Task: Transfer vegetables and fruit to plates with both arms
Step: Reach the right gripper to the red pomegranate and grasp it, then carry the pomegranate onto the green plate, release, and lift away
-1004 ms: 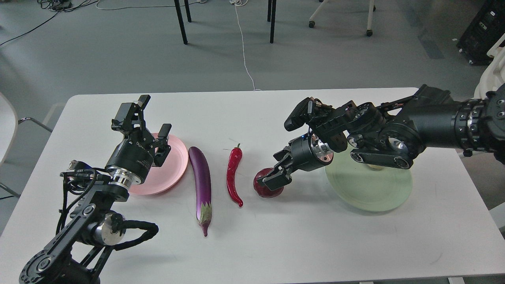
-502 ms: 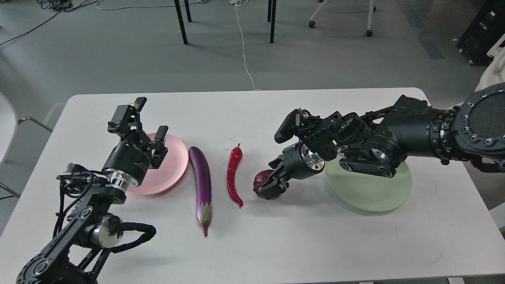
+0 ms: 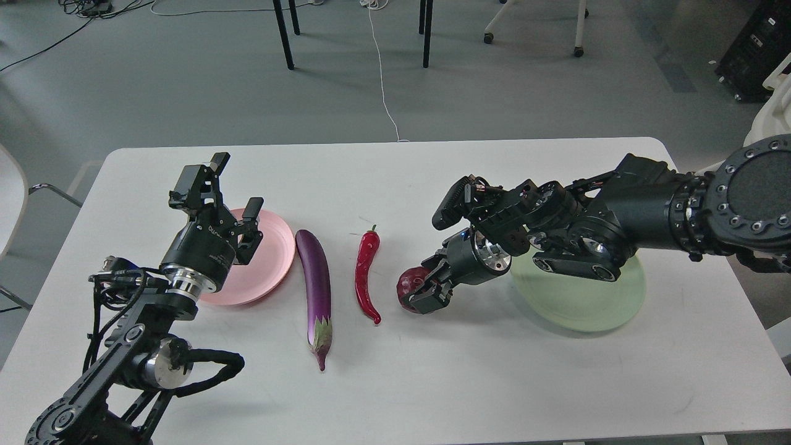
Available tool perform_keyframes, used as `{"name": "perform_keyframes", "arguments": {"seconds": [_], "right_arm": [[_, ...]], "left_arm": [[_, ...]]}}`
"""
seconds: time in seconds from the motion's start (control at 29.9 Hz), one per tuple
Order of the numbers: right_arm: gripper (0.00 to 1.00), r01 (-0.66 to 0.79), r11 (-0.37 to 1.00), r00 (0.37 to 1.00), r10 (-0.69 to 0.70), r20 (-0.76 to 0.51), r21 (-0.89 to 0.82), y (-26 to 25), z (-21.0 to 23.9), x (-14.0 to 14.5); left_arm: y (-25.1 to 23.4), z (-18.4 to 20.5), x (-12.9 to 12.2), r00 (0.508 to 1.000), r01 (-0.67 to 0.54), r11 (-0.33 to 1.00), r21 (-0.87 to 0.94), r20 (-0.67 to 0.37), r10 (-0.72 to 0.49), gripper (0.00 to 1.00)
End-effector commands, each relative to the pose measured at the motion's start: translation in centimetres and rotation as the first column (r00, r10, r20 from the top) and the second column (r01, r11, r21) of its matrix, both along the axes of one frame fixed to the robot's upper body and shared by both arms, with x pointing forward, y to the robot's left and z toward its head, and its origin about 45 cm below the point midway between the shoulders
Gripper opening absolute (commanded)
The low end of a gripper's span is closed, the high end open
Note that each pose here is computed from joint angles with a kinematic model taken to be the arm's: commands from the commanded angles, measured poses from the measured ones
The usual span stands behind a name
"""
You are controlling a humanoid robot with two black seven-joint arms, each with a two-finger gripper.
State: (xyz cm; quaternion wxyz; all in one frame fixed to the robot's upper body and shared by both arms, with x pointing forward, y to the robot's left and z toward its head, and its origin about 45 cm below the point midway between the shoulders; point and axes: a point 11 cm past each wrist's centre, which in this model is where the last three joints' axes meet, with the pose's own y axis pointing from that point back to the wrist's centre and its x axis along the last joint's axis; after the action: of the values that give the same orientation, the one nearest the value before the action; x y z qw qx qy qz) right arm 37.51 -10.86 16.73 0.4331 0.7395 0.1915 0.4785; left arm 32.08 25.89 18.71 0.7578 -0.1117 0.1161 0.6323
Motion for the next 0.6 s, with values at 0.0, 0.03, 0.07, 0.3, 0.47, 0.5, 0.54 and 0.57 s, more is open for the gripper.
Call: {"name": "perform_keyframes", "arguments": {"seconds": [0.0, 0.03, 0.07, 0.3, 0.47, 0.5, 0.54, 0.57], "right_arm": [[0.35, 0.036, 0.999, 0.999, -0.036, 0.033, 0.009, -1.5, 2.1, 1.3], [0.35, 0.046, 0.999, 0.998, -0.046, 0.039, 0.013, -2.0, 2.8, 1.6], [0.36, 0.058, 0.998, 0.997, -0.058, 0.045, 0.016, -2.7, 3.5, 1.8], [0.37, 0.168, 0.986, 0.981, -0.168, 0.094, 0.002, -10.4, 7.1, 2.7], [0.37, 0.225, 0.973, 0.971, -0.219, 0.098, -0.059, -17.1, 6.8, 1.1], [0.38, 0.239, 0.969, 0.969, -0.233, 0.083, -0.059, -17.9, 6.4, 0.5], [0.38, 0.252, 0.966, 0.966, -0.249, 0.063, -0.058, -18.5, 5.9, -0.2], [0.38, 0.261, 0.964, 0.965, -0.258, 0.048, -0.058, -18.9, 5.6, -0.8]], "left_arm": [[0.1, 0.0, 0.0, 1.000, 0.001, 1.000, 0.002, 0.001, -0.001, 1.00], [0.1, 0.1, 0.0, 1.000, 0.000, 1.000, 0.004, 0.001, 0.000, 1.00], [0.1, 0.1, 0.0, 1.000, 0.000, 1.000, 0.004, 0.001, 0.000, 1.00], [-0.1, 0.0, 0.0, 1.000, 0.004, 1.000, -0.001, 0.001, -0.004, 1.00], [-0.4, 0.0, 0.0, 1.000, 0.007, 1.000, -0.005, -0.002, -0.007, 1.00], [-0.4, 0.0, 0.0, 1.000, 0.007, 1.000, -0.006, -0.002, -0.007, 1.00], [-0.4, 0.0, 0.0, 1.000, 0.007, 1.000, -0.006, -0.002, -0.007, 1.00], [-0.5, 0.0, 0.0, 1.000, 0.009, 1.000, -0.007, -0.001, -0.009, 1.00]]}}
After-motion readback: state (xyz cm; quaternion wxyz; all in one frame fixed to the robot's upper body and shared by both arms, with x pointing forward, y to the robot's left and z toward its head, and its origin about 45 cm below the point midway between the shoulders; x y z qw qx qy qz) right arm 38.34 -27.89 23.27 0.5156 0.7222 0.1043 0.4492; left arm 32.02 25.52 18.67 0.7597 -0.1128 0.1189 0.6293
